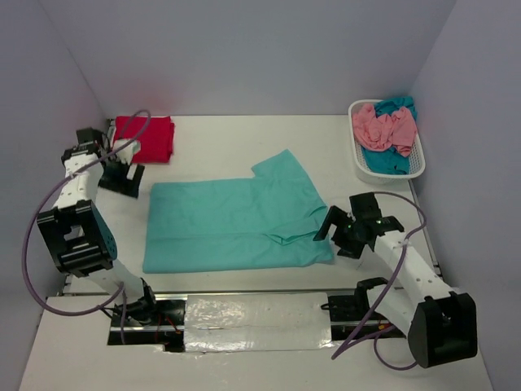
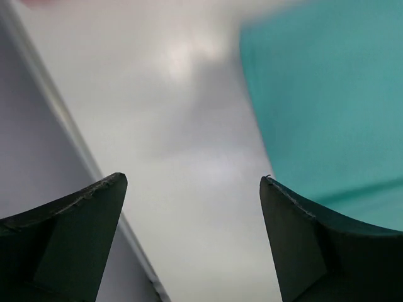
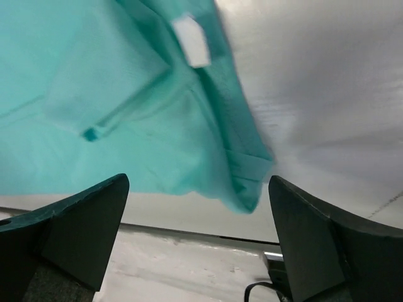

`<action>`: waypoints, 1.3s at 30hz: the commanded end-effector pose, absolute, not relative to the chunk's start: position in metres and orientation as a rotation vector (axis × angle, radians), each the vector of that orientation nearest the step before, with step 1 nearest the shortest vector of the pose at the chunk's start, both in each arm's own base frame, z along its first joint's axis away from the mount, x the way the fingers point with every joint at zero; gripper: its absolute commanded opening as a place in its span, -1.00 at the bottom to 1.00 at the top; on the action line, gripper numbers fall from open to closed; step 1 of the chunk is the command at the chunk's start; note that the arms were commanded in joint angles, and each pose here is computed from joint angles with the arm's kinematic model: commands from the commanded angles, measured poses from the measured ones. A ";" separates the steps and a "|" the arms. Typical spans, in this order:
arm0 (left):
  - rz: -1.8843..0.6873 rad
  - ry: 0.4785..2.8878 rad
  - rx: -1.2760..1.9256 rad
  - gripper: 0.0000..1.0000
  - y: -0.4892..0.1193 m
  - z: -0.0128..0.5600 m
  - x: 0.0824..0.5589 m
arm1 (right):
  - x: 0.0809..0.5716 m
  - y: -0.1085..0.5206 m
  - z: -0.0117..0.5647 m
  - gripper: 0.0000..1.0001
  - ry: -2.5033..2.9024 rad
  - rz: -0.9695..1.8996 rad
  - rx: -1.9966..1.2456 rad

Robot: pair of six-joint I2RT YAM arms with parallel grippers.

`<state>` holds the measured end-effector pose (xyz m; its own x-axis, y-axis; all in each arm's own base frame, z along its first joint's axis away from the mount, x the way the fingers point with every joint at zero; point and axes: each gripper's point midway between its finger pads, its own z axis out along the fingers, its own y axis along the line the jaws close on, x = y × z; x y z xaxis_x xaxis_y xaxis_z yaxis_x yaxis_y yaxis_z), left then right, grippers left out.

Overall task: Fold and stack the t-shirts
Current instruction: Fold the flattened tshirt in 1/3 of the way

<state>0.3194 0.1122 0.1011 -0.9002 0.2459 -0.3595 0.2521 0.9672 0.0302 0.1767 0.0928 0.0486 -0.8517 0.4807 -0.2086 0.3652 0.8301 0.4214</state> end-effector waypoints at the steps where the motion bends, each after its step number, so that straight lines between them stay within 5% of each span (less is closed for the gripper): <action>1: 0.152 2.281 0.615 0.99 0.065 0.220 0.389 | 0.219 0.085 0.110 0.99 2.508 0.503 0.575; 5: 0.008 1.856 1.314 0.93 -0.126 0.246 0.383 | 0.263 0.099 0.150 0.97 2.404 0.592 0.341; 6: -0.104 1.751 1.504 0.83 -0.184 0.240 0.355 | 0.276 0.099 0.163 0.81 2.387 0.581 0.272; 7: -0.154 1.676 1.642 0.26 -0.211 0.231 0.342 | 0.284 0.103 0.152 0.08 2.439 0.593 0.254; 9: -0.215 1.534 1.882 -0.19 -0.270 0.208 0.297 | 0.297 0.110 0.146 -0.55 2.461 0.629 0.217; 11: -0.194 1.408 2.094 -0.82 -0.303 0.171 0.261 | 0.303 0.119 0.123 -0.69 2.528 0.688 0.213; 12: -0.196 1.378 2.138 -0.88 -0.313 0.156 0.253 | 0.304 0.121 0.115 -0.65 2.555 0.691 0.212; 14: -0.219 1.320 2.169 -0.52 -0.333 0.136 0.242 | 0.301 0.117 0.094 -0.36 2.621 0.660 0.237; 17: -0.284 1.310 2.192 -0.22 -0.356 0.110 0.233 | 0.289 0.116 0.075 -0.23 2.678 0.647 0.256; 28: -0.298 1.334 2.258 -0.17 -0.372 0.053 0.229 | 0.272 0.111 0.038 -0.23 2.759 0.610 0.303; 39: -0.322 1.382 2.310 -0.33 -0.374 0.020 0.215 | 0.272 0.114 0.033 -0.24 2.774 0.625 0.300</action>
